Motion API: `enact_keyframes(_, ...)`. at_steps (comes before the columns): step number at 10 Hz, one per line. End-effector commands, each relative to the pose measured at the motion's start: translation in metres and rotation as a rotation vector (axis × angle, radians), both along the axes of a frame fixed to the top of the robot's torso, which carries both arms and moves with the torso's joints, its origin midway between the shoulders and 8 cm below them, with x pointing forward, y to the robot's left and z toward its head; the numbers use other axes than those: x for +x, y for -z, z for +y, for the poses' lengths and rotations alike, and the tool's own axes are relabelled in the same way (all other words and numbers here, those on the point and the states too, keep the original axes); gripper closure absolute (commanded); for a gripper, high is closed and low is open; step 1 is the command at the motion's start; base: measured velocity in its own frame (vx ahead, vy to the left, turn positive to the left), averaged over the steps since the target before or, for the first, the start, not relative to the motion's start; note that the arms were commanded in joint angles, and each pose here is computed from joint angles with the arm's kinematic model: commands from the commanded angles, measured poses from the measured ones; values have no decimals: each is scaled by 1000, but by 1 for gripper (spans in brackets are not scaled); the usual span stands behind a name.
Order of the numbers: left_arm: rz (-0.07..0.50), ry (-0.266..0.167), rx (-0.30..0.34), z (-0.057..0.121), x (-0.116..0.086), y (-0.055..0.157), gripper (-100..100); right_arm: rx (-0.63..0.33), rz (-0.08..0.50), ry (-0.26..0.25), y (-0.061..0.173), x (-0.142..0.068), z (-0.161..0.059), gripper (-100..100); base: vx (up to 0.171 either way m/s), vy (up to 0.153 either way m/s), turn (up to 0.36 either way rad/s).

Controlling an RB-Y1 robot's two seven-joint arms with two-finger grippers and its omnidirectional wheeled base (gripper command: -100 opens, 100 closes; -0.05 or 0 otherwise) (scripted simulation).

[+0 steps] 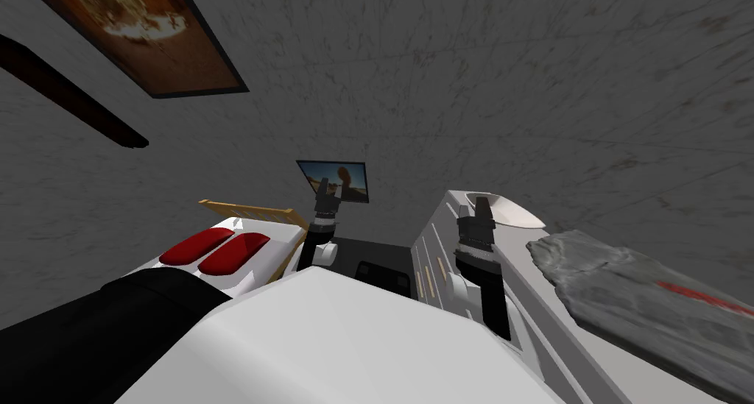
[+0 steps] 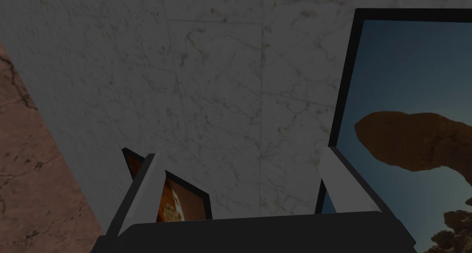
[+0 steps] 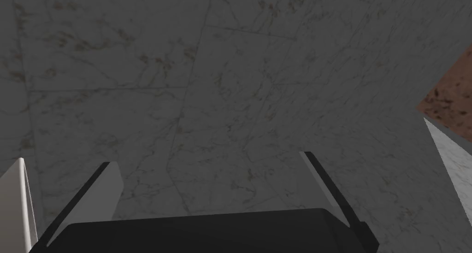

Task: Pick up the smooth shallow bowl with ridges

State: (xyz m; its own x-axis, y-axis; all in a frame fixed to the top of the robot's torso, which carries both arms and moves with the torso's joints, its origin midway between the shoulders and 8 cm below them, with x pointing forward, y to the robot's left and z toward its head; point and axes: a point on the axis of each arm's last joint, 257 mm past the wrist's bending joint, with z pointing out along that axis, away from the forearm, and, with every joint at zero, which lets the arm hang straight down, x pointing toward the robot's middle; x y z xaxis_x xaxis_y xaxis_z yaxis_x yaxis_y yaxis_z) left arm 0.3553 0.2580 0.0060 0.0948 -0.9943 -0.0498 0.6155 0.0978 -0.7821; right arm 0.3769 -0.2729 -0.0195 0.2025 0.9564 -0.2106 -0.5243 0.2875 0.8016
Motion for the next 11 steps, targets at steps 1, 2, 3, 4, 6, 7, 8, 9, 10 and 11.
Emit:
enact_keyframes(1,0,0,0,0,0,0,0,-75,26,10,9,0,-6,-100,-13,61,-76)
enact_keyframes(2,0,0,0,0,0,0,0,-119,42,19,14,0,-10,-100,-38,83,-112)
enact_keyframes(3,0,0,0,0,0,0,0,-170,60,30,20,0,-16,-100,-26,106,-88)
enact_keyframes(4,0,0,0,0,0,0,0,-227,81,44,27,-1,-23,-100,-23,141,-78)
enact_keyframes(6,0,0,0,0,0,0,0,-294,103,59,34,-2,-31,-100,-38,128,-70)
enact_keyframes(7,0,0,0,0,0,0,0,-365,127,75,41,-3,-40,-100,-35,96,-55)
enact_keyframes(8,0,0,0,0,0,0,0,-437,151,95,48,-5,-51,-100,-48,131,-100)
enact_keyframes(9,0,0,0,0,0,0,0,-509,177,117,56,-7,-63,-100,-71,166,-140)
enact_keyframes(10,0,0,0,0,0,0,0,-524,177,110,55,-7,-62,-100,-36,117,-52)
enact_keyframes(11,0,0,0,0,0,0,0,-604,204,130,62,-9,-75,-100,-10,89,-50)
